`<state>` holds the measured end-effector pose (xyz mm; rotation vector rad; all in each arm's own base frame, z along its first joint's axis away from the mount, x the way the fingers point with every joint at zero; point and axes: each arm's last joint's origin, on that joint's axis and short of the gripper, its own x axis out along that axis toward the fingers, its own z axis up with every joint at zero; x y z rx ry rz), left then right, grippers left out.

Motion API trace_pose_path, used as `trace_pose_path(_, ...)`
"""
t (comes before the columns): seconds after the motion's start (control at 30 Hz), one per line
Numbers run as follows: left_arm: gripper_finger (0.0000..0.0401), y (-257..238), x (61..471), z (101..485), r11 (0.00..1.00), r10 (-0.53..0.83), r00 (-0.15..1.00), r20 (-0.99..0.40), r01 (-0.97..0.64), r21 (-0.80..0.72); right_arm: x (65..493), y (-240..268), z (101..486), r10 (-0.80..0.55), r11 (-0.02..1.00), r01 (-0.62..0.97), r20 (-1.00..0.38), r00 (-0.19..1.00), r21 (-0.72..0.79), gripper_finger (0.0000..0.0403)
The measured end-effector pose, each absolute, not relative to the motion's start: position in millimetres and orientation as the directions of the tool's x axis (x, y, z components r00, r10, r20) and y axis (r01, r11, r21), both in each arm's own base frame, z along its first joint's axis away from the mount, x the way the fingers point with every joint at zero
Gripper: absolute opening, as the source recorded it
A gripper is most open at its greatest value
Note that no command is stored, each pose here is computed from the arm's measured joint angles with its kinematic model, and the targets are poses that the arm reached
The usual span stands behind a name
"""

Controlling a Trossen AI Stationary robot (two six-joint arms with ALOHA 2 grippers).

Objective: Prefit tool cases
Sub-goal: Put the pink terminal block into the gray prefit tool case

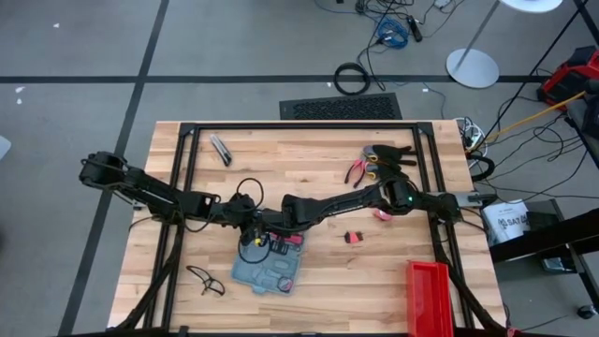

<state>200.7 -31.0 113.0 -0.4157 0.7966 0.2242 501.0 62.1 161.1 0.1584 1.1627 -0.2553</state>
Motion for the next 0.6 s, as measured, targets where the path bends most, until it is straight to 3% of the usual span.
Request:
trace_pose_path(0.33,0.0018,-31.0,200.8,112.9,0.895,0.040,0.681,-0.731,-0.349,-0.277,490.8,60.4,191.0,-0.230,0.938,0.333,-0.894,0.385,-0.098,0.0000)
trace_pose_path(0.6,0.0018,-31.0,200.8,113.0,0.895,0.040,0.682,-0.731,-0.349,-0.277,490.6,61.5,169.1,-0.223,0.934,0.340,-0.922,0.318,-0.109,0.0000)
